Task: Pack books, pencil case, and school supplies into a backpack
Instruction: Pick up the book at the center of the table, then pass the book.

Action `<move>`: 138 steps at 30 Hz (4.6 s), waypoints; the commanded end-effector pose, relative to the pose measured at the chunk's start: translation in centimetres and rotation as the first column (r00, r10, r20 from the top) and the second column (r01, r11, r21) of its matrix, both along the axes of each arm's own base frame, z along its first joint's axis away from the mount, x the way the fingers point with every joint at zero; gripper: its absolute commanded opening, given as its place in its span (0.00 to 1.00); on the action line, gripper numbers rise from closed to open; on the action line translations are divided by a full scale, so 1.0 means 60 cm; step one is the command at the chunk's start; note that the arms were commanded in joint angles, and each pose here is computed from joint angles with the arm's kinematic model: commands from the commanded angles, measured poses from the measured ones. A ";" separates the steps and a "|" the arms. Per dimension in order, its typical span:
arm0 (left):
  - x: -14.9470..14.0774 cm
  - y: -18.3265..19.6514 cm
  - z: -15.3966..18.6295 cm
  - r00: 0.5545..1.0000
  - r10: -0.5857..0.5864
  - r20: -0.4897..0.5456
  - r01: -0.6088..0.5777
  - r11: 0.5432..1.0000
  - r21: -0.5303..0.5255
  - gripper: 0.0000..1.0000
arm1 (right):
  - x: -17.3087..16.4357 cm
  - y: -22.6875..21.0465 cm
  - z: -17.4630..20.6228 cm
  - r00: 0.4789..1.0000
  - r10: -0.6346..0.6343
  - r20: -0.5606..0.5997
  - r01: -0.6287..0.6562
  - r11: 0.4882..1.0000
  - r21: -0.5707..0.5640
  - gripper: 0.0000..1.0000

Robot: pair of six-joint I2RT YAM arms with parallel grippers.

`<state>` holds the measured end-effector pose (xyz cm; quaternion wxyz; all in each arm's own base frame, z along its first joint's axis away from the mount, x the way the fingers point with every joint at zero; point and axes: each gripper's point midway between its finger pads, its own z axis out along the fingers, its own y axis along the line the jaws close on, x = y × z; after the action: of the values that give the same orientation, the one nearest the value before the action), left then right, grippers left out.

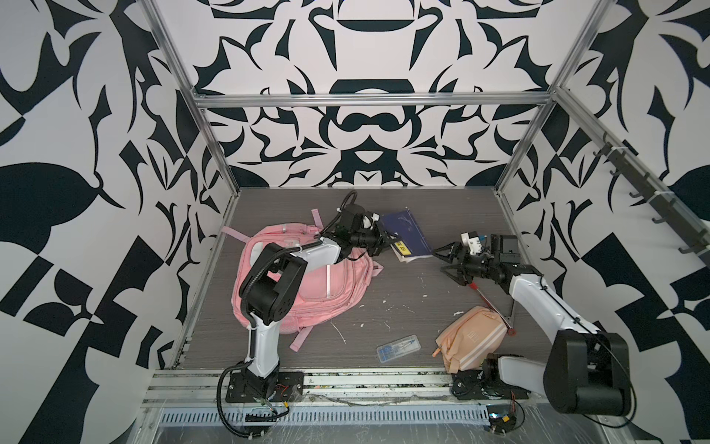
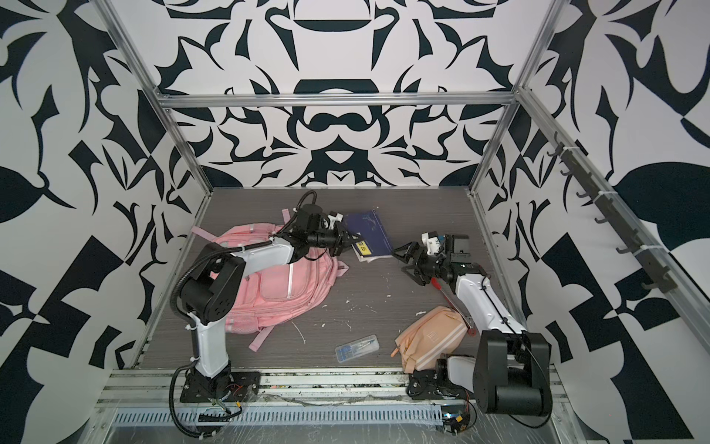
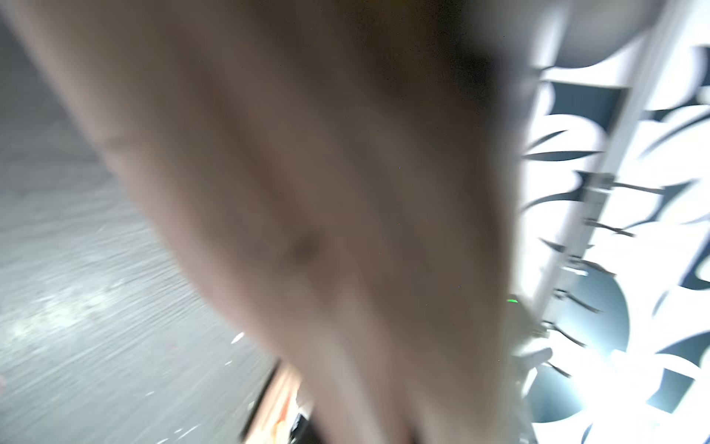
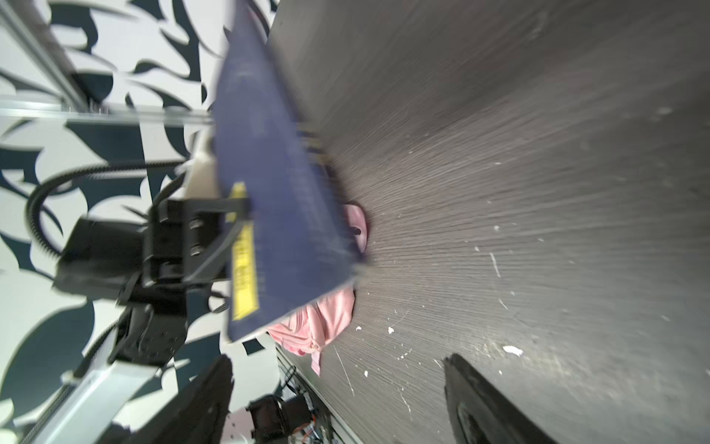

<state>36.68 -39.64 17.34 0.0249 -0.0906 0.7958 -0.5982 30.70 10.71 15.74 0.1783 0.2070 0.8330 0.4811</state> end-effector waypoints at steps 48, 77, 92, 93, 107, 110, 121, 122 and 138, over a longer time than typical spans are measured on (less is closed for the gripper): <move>-0.105 0.152 0.063 0.989 0.019 0.148 -0.072 0.927 0.367 1.00 | 0.076 0.081 0.128 0.932 0.172 0.319 -0.139 0.982 -0.124 0.00; -0.079 0.182 0.089 0.906 -0.286 0.311 0.258 0.957 0.129 0.99 | -0.064 0.130 0.066 0.848 0.445 0.288 -0.438 0.894 -0.092 0.00; -0.106 0.120 0.132 0.879 -0.335 0.338 0.366 0.930 -0.028 0.99 | -0.070 0.194 0.211 0.711 0.505 0.489 -0.574 0.819 -0.010 0.00; -0.106 0.119 0.134 0.879 -0.335 0.341 0.365 0.931 -0.026 1.00 | -0.068 0.195 0.215 0.707 0.505 0.494 -0.576 0.817 -0.011 0.00; -0.112 0.118 0.152 0.882 -0.319 0.347 0.367 0.926 -0.083 0.00 | -0.026 0.202 0.225 0.720 0.489 0.492 -0.548 0.836 -0.030 0.00; -0.102 0.122 0.162 0.891 -0.289 0.349 0.342 0.934 -0.100 0.00 | -0.012 0.195 0.217 0.768 0.445 0.460 -0.485 0.874 -0.036 0.23; -0.080 0.159 0.219 0.897 -0.204 0.391 0.286 0.944 -0.164 0.00 | 0.007 0.183 0.219 0.840 0.265 0.473 -0.344 0.935 0.088 0.85; -0.080 0.163 0.222 0.897 -0.199 0.395 0.282 0.945 -0.165 0.00 | 0.006 0.182 0.215 0.843 0.264 0.470 -0.342 0.936 0.088 0.85; -0.060 0.188 0.182 0.940 -0.125 0.319 0.155 0.985 -0.070 0.72 | 0.022 0.141 0.225 0.842 0.158 0.516 -0.237 0.968 0.089 0.00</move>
<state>33.27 -29.18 28.16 0.0871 0.0744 0.7342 -0.6692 31.41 20.90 27.23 0.2608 -0.0003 0.7519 0.6055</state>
